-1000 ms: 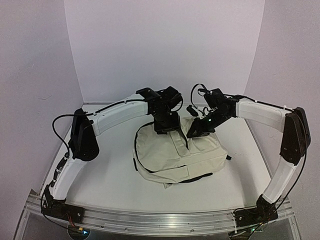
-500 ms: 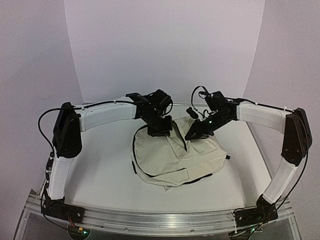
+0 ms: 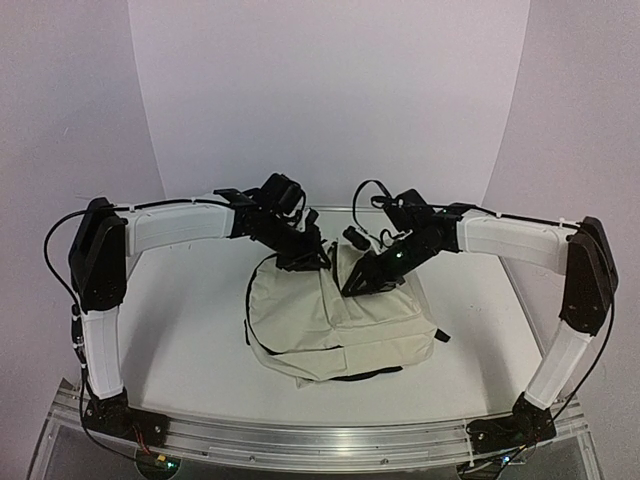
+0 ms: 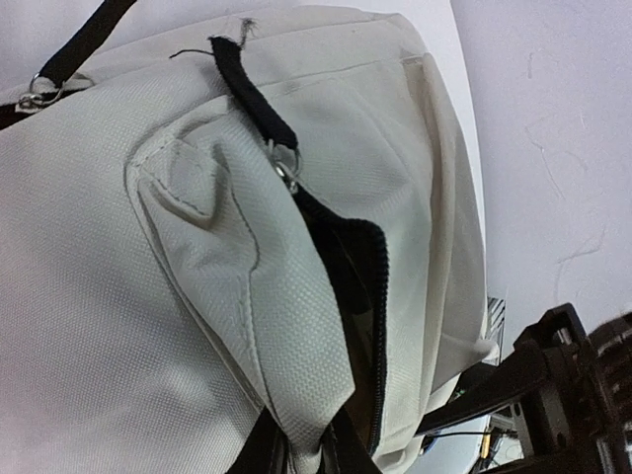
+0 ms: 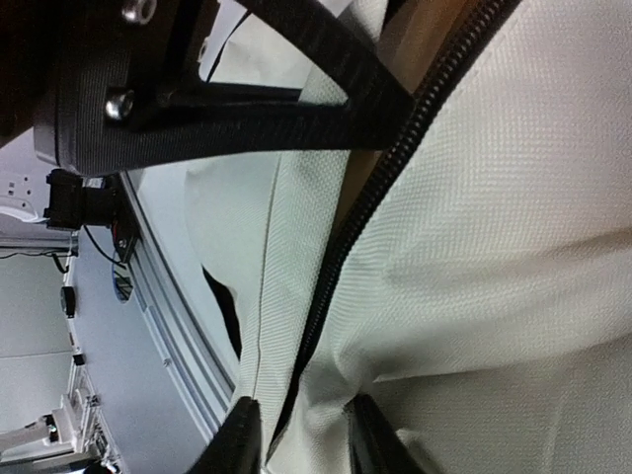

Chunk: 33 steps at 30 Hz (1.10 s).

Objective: Pack the student bag
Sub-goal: Zip the student bag at the center of the board.

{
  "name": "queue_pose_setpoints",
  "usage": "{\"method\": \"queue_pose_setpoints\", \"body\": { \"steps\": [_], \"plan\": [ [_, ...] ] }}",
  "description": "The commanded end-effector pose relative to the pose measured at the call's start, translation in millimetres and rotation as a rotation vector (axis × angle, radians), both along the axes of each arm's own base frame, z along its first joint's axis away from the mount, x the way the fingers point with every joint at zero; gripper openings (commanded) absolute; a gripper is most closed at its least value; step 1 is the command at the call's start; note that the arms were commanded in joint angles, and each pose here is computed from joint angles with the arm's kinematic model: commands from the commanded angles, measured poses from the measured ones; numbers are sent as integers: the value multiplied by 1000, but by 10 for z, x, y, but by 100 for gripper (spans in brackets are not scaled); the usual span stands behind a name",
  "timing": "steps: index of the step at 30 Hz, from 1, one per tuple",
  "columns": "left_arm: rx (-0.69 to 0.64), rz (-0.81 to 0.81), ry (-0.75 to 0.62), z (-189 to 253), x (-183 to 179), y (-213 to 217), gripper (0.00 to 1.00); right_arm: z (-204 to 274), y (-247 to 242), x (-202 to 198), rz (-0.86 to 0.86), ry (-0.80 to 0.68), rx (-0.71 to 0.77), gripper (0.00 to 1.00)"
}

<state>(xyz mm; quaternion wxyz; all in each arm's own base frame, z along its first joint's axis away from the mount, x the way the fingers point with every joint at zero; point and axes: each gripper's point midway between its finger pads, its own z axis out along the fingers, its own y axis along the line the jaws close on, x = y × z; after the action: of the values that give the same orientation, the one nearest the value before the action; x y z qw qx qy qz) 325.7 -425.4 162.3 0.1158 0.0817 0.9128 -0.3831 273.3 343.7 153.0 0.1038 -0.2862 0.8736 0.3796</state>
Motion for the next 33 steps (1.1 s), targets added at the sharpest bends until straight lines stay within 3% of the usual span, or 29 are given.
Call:
{"method": "queue_pose_setpoints", "body": {
  "steps": [1,7,11,19,27,33],
  "plan": [
    [-165,-115,-160,746,-44,-65,21,514,-107,171,11,-21,86,45],
    [-146,-44,-180,770,-64,180,56,939,-245,731,-80,-120,133,68],
    [-151,50,-202,832,123,334,68,736,-245,933,-119,-102,91,69],
    [-129,132,-183,701,700,292,66,335,-277,1169,-135,-113,0,65],
    [-182,69,-112,505,969,39,61,-91,-358,821,-71,-35,-58,52],
    [-195,12,-66,324,1022,-129,59,-324,-388,561,1,-65,-140,50]
  ]
}}
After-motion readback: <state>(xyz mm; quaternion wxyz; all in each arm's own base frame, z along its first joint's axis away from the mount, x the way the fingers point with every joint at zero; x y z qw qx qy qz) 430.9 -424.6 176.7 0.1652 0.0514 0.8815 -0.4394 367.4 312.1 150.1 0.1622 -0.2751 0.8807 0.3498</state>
